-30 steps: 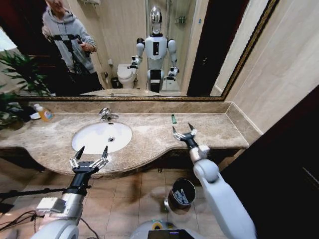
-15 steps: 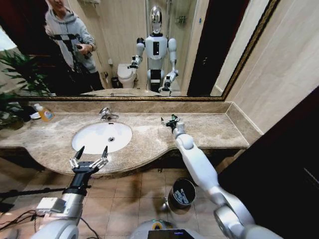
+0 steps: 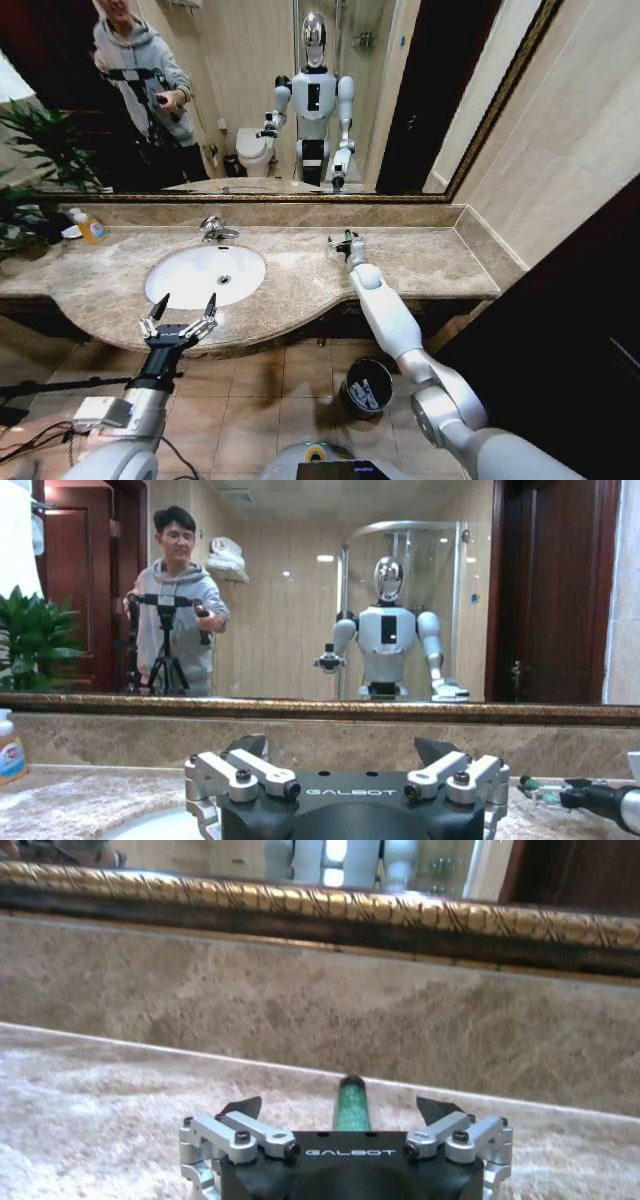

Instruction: Pick up the trash from the sink and place it in the trash bin.

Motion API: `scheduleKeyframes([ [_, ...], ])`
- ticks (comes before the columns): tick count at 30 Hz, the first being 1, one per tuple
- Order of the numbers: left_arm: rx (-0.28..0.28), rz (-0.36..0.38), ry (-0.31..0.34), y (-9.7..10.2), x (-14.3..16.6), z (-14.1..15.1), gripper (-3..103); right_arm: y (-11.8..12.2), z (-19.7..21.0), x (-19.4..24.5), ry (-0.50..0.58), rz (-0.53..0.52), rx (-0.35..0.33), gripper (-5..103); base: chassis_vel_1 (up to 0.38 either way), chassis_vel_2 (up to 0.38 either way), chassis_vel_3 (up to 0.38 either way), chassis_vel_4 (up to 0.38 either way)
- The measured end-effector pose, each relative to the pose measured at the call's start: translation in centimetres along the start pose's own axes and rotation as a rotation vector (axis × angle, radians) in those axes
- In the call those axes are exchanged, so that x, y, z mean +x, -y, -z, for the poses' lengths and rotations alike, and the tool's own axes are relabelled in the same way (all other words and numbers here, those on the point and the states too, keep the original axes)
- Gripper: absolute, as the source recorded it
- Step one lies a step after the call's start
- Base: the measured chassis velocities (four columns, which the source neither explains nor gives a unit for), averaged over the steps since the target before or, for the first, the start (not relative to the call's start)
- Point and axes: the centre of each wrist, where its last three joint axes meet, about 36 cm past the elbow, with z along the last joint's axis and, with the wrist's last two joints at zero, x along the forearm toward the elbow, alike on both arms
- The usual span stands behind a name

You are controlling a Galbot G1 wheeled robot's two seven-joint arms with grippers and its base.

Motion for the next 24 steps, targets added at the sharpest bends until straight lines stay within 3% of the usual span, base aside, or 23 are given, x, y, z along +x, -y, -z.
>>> scheduleKeyframes([
  [2, 0.000, 0.000, 0.000, 0.0, 0.0, 0.0, 100, 0.0, -0.1, -0.1, -0.005, -0.001, 0.000, 102, 0.000, 0.000, 0.000, 0.000],
  [5, 0.000, 0.000, 0.000, 0.0, 0.0, 0.0, 100, 0.2, -0.7, -0.5, -0.019, 0.001, 0.006, 93, 0.000, 0.000, 0.000, 0.000],
  [7, 0.000, 0.000, 0.000, 0.0, 0.0, 0.0, 100, 0.3, -0.8, -0.6, -0.021, 0.003, 0.006, 93, 0.000, 0.000, 0.000, 0.000],
  [9, 0.000, 0.000, 0.000, 0.0, 0.0, 0.0, 100, 0.5, -0.8, -0.8, -0.024, 0.001, 0.003, 83, 0.000, 0.000, 0.000, 0.000],
  [10, 0.000, 0.000, 0.000, 0.0, 0.0, 0.0, 100, 0.5, -0.8, -0.8, -0.024, 0.001, 0.003, 83, 0.000, 0.000, 0.000, 0.000],
  [14, 0.000, 0.000, 0.000, 0.0, 0.0, 0.0, 100, 0.4, -0.6, -1.0, -0.028, -0.004, -0.033, 61, 0.000, 0.000, 0.000, 0.000],
  [19, 0.000, 0.000, 0.000, 0.0, 0.0, 0.0, 100, 0.6, -0.6, -1.2, -0.041, -0.009, -0.063, 51, 0.000, 0.000, 0.000, 0.000],
  [22, 0.000, 0.000, 0.000, 0.0, 0.0, 0.0, 100, 1.1, -0.6, -1.2, -0.050, -0.011, -0.071, 34, 0.000, 0.000, 0.000, 0.000],
  [24, 0.000, 0.000, 0.000, 0.0, 0.0, 0.0, 100, 1.1, -0.7, -1.2, -0.051, -0.011, -0.072, 29, 0.000, 0.000, 0.000, 0.000],
])
